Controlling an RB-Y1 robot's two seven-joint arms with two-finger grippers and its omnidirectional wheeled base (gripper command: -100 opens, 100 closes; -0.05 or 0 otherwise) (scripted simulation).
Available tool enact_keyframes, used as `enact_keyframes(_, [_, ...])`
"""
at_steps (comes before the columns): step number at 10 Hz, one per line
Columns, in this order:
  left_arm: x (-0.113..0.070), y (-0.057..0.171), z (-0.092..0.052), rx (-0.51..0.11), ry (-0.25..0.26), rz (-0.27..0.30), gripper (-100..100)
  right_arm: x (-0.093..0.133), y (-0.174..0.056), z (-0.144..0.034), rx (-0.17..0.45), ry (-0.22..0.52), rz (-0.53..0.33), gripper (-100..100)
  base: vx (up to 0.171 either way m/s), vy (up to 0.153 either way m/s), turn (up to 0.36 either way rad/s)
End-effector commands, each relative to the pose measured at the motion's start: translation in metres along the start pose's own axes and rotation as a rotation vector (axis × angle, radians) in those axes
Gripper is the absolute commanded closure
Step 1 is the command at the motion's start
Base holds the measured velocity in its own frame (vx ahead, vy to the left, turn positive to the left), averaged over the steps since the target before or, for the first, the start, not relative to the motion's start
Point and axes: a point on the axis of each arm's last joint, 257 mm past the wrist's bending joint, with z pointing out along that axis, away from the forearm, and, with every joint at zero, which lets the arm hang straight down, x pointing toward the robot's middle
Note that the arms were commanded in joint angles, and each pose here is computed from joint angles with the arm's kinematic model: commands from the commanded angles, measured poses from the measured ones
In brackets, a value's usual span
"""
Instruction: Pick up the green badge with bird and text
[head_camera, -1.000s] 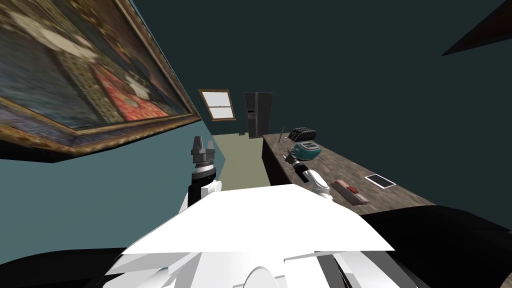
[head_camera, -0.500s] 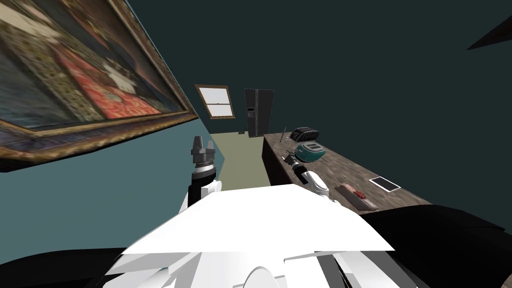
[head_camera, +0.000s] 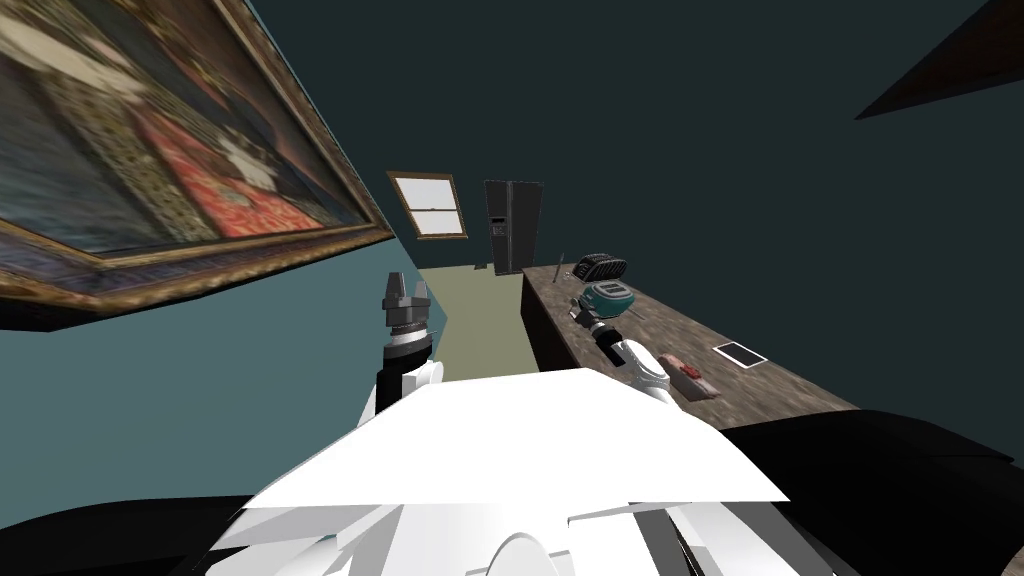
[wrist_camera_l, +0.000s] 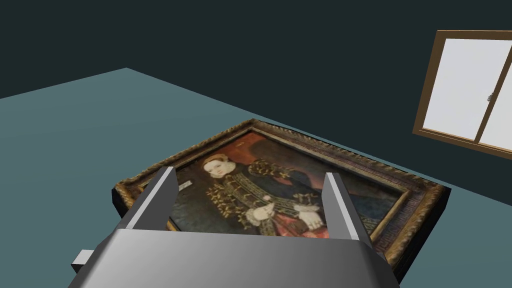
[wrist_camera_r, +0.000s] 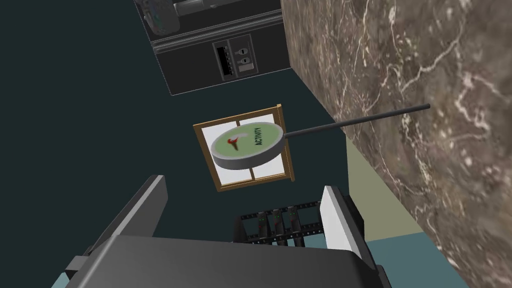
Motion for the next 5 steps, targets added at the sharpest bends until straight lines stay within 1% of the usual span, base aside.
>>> enact_keyframes(1, [0.0000, 0.0000, 0.0000, 0.000, 0.000, 0.000, 0, 0.0000, 0.0000, 0.0000, 0.000, 0.000, 0.000, 0, -0.002, -0.009, 0.005])
enact_keyframes(2, [0.0000, 0.0000, 0.0000, 0.000, 0.000, 0.000, 0, -0.0001, 0.0001, 0.0000, 0.000, 0.000, 0.000, -100, 0.000, 0.000, 0.000])
enact_keyframes(3, [0.0000, 0.0000, 0.0000, 0.000, 0.000, 0.000, 0, 0.0000, 0.0001, 0.0000, 0.000, 0.000, 0.000, 100, 0.000, 0.000, 0.000])
enact_keyframes(5, [0.0000, 0.0000, 0.0000, 0.000, 0.000, 0.000, 0, 0.0000, 0.0001, 0.0000, 0.000, 0.000, 0.000, 100, 0.000, 0.000, 0.000])
